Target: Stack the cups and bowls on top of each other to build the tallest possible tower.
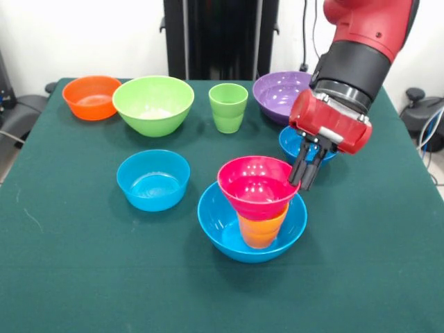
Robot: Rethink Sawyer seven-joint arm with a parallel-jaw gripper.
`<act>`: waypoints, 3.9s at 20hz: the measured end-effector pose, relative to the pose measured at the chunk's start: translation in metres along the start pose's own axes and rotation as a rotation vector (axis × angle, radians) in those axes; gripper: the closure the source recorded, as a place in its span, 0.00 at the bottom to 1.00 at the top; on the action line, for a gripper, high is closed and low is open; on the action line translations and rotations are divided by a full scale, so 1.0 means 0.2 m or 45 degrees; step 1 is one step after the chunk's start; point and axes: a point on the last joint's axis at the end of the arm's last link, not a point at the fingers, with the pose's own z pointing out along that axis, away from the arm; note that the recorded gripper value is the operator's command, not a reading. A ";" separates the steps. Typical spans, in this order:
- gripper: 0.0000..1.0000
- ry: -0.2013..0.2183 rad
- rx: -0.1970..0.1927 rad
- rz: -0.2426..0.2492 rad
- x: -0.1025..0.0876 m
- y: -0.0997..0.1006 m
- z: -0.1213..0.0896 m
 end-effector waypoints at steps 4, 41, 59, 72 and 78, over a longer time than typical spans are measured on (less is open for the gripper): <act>1.00 -0.010 -0.007 0.031 0.01 0.02 0.02; 0.00 -0.136 -0.082 0.227 -0.38 -0.03 -0.18; 0.00 -0.085 -0.156 0.374 -0.57 -0.42 -0.26; 0.00 -0.035 -0.255 0.388 -0.53 -0.54 -0.24; 0.00 -0.028 -0.289 0.371 -0.50 -0.59 -0.23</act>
